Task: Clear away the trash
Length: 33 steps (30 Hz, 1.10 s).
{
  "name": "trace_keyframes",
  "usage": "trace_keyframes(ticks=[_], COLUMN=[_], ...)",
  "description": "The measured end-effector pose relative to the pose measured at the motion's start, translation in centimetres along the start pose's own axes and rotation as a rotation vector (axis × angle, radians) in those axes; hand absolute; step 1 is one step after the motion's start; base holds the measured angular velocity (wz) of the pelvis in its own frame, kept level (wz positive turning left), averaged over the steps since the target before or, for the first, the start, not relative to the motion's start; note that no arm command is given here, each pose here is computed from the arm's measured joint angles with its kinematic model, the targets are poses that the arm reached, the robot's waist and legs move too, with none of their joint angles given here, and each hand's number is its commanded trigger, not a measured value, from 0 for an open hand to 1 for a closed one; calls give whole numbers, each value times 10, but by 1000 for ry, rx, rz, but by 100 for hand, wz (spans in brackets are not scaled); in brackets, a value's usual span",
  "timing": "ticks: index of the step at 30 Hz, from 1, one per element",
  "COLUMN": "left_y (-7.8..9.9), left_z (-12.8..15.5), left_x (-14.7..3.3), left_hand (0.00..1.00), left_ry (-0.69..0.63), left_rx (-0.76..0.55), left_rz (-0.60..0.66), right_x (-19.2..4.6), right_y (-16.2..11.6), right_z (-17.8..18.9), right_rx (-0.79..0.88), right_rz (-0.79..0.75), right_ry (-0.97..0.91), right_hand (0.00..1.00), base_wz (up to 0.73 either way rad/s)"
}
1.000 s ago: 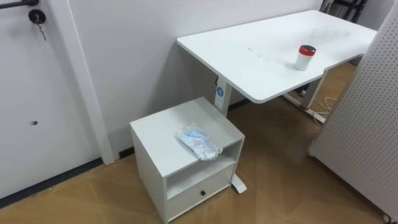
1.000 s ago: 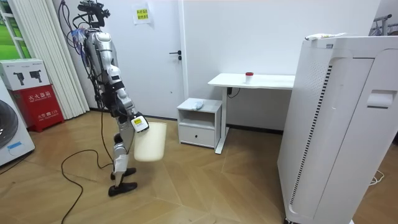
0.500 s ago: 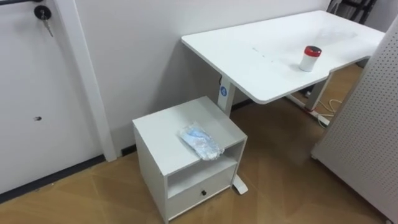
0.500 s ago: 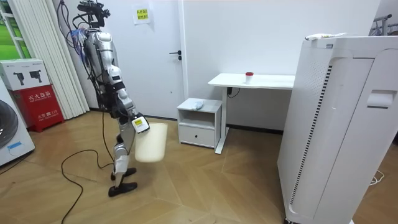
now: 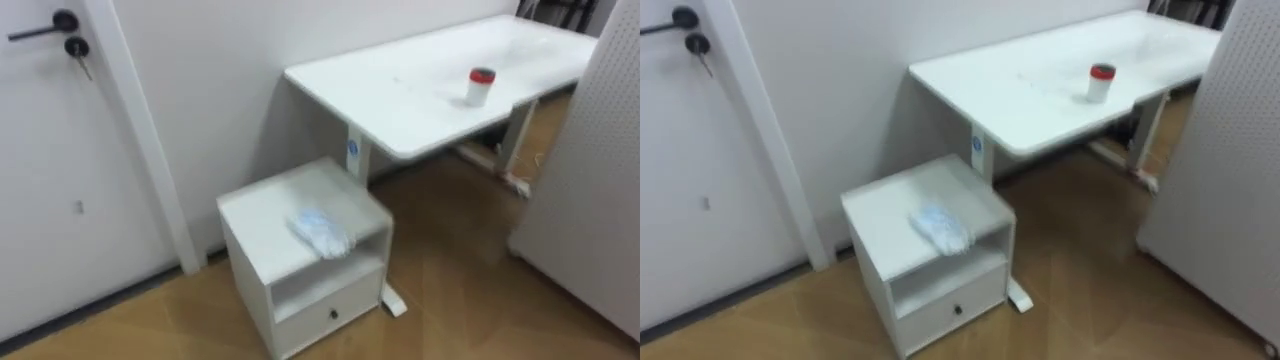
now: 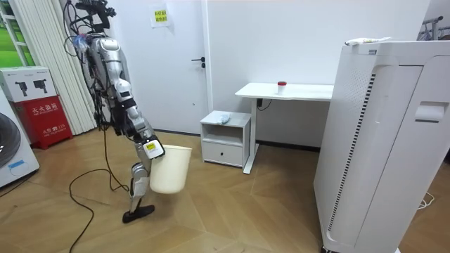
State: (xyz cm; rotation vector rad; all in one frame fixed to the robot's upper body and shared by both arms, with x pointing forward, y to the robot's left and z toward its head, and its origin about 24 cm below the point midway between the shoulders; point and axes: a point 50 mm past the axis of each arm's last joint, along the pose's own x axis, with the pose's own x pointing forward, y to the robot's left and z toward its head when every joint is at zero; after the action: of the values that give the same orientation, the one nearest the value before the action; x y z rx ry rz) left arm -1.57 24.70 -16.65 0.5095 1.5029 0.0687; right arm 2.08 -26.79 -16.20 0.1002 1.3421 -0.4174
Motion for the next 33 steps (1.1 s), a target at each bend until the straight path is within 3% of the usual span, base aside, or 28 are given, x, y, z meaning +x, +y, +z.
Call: trace_keyframes(ticks=[4,16,24,33], left_y=[3,39,35,29], left_z=[7,98,113,104], left_x=[1,-2,-7,-7], left_hand=[0,0,0,0], left_ry=[-36,-351,-439,-444], left_rx=[-2,-36,0,-49], left_rz=[7,124,152,160], right_x=[0,2,-1,0], right_y=[-1,27,47,41], right_z=[0,42,67,50], right_rx=[-4,-91,-95,-77], right_rz=[-4,59,144,141], right_ry=[-4,-149,-254,-235], right_hand=[100,100,100,100], base_wz=[-31,8,-4,27])
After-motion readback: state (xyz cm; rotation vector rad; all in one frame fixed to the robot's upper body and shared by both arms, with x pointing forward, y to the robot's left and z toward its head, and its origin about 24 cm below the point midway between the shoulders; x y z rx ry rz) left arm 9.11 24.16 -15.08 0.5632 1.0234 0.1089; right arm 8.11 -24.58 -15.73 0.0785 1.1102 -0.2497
